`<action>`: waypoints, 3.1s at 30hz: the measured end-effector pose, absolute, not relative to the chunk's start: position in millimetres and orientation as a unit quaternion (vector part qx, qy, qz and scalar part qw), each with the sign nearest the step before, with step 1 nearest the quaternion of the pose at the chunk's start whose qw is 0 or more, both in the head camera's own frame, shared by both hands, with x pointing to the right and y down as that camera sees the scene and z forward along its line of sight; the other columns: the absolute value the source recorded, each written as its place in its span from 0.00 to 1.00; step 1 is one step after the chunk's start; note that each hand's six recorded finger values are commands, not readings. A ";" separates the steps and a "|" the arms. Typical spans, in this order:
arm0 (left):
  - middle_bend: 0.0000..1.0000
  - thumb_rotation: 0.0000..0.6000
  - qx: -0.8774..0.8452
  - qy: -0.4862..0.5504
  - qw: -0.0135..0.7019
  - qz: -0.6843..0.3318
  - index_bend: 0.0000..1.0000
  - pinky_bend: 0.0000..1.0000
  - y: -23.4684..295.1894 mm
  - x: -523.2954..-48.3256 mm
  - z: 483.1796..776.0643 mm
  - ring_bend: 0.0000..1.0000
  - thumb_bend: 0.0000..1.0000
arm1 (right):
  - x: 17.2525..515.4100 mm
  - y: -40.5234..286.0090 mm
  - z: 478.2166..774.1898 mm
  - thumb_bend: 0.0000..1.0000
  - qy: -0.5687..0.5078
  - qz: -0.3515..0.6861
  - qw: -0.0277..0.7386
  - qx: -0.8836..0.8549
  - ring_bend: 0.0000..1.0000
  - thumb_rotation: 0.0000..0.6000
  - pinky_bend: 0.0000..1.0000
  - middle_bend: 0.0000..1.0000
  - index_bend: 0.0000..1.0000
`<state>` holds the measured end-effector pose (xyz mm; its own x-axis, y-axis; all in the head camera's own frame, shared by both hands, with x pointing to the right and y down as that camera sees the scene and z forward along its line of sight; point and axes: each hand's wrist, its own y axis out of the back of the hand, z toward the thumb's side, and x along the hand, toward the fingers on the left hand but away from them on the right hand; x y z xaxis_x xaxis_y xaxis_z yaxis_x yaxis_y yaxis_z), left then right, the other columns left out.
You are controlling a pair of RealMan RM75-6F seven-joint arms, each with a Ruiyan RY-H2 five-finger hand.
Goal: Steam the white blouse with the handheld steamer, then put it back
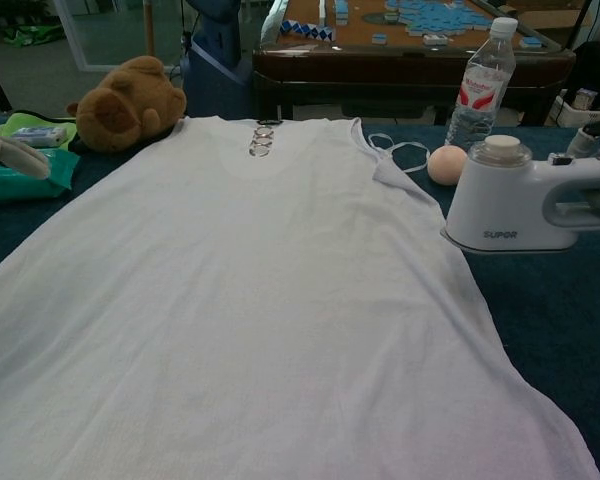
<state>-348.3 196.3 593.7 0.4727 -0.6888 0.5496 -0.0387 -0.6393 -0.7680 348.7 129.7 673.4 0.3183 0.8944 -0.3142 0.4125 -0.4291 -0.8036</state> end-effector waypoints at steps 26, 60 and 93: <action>0.10 0.88 -0.833 0.046 0.341 -0.432 0.13 0.00 239.1 -285.0 660.4 0.12 0.14 | 211.7 103.0 666.4 0.49 -0.298 0.358 0.386 -0.796 0.78 1.00 0.69 0.89 0.93; 0.05 0.71 -0.832 0.016 0.320 -0.453 0.12 0.00 255.7 -282.5 678.8 0.08 0.14 | 162.4 125.2 725.4 0.49 -0.251 0.334 0.419 -0.806 0.78 1.00 0.69 0.87 0.93; 0.05 0.84 -0.828 0.021 0.328 -0.454 0.12 0.00 257.6 -284.9 673.5 0.08 0.14 | 133.2 164.4 740.1 0.49 -0.156 0.300 0.460 -0.821 0.77 1.00 0.69 0.86 0.93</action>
<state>-284.9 257.6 673.5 0.5871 -0.3335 0.7377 0.2629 -0.7833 -0.5633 133.2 164.4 740.1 0.7719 0.5318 -0.3485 -0.0190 -0.5287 -0.8486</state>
